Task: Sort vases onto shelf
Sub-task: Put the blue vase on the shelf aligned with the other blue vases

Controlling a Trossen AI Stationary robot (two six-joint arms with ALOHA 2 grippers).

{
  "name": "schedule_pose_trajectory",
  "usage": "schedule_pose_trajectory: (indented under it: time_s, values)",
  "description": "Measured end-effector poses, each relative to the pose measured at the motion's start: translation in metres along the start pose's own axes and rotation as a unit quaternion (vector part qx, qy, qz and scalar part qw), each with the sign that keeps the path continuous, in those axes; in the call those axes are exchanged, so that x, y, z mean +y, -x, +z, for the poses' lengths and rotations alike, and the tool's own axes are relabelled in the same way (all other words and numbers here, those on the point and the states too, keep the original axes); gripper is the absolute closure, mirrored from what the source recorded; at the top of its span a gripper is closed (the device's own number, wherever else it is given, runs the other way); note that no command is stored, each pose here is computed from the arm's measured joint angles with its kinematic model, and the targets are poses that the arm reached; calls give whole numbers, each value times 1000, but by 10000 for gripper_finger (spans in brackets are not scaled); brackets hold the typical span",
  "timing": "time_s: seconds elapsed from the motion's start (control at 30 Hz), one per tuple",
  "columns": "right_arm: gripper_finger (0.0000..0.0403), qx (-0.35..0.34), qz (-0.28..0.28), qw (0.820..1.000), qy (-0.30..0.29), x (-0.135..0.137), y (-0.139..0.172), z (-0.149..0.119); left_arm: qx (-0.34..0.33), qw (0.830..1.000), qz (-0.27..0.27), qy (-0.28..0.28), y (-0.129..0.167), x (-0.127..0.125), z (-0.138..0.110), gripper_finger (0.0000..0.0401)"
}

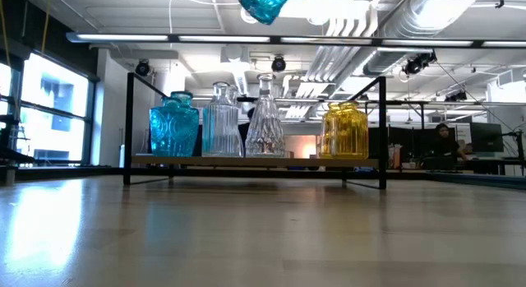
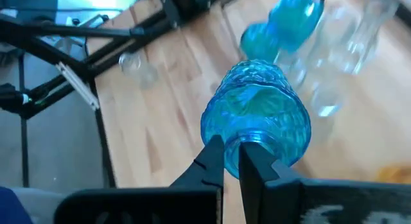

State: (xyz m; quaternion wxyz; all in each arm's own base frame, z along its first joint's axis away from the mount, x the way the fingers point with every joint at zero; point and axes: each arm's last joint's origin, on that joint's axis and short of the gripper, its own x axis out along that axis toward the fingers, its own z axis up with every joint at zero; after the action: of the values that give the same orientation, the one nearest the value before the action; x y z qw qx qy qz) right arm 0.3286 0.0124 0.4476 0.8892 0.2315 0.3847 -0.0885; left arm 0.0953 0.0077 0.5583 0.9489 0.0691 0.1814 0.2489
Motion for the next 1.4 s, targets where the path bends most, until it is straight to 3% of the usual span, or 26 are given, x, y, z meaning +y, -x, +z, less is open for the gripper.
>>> schedule_pose_trajectory:
  time_s: [0.17,0.3,0.4,0.53,0.73,0.87,1.03,1.4]
  values:
    - [403,-17,20,999,48,-29,2,34,13,1000,18,-12,-4,-2,-1,391]
    - [403,-21,49,996,74,-54,-16,57,11,998,60,-5,-2,2,-1,391]
    - [403,-15,84,993,82,-74,-31,67,9,997,81,7,-1,4,-2,391]
    - [403,-31,86,990,104,-90,-38,78,11,996,82,30,-1,4,-3,391]
    - [403,-65,100,986,118,-95,-20,84,29,995,83,43,-2,3,-6,391]
    - [403,-58,106,986,117,-89,-15,80,32,995,85,49,-6,1,-5,391]
    - [403,1,128,984,122,-61,-21,62,38,995,86,45,-7,0,-6,391]
    - [403,64,118,987,88,-19,-61,32,65,994,75,36,-7,-1,-12,391]
